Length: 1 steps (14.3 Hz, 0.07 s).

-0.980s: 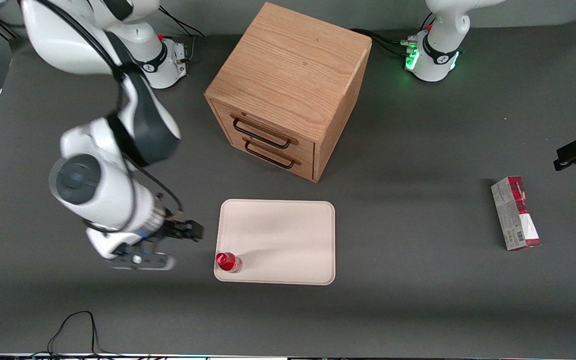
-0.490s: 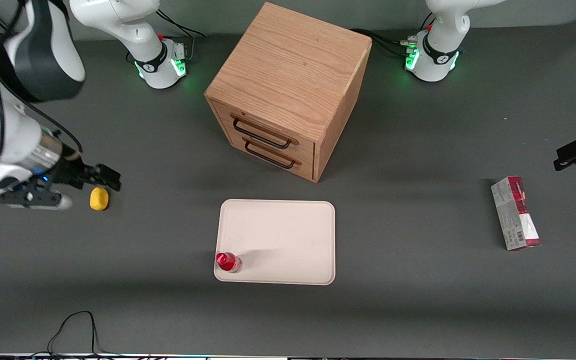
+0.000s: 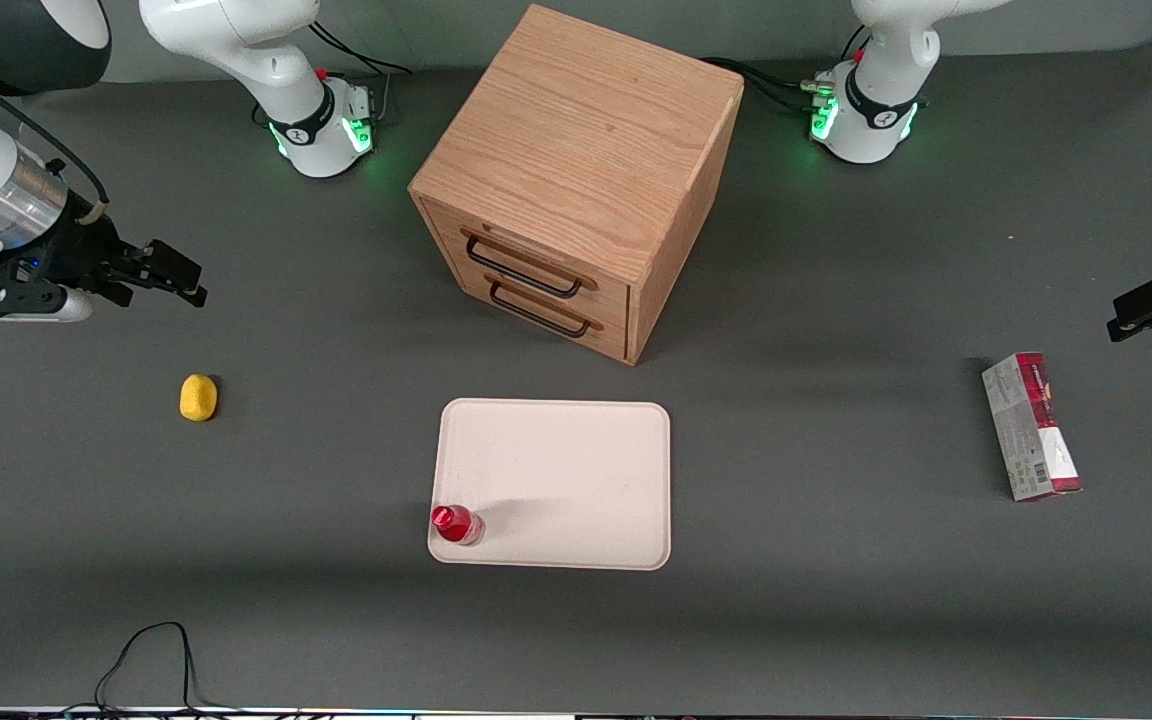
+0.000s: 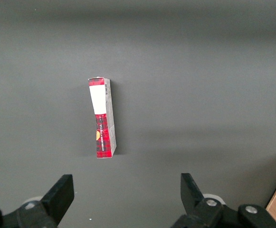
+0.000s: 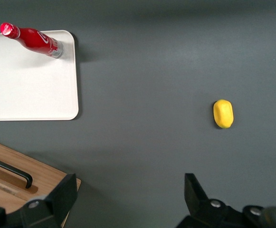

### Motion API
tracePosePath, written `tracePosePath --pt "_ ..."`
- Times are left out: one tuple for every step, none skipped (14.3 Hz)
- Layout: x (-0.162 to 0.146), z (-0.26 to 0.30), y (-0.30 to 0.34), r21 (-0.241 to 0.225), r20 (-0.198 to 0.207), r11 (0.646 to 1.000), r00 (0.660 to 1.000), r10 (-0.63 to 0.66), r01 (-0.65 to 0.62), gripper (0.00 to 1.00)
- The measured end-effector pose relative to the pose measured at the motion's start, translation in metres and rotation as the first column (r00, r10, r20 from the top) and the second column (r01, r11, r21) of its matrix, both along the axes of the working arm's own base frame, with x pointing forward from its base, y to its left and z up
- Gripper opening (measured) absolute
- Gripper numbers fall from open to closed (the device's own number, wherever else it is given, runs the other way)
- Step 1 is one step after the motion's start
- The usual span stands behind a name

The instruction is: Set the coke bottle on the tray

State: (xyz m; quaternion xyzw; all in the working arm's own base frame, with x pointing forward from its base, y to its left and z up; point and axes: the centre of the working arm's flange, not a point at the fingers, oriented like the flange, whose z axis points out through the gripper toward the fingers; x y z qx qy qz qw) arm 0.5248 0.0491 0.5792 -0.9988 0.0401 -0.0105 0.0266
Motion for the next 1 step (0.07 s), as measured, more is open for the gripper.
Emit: tracePosePath --pt "0.0 0.0038 -0.0001 0.0 0.002 1.0 1.0 0.0 0.0 1.0"
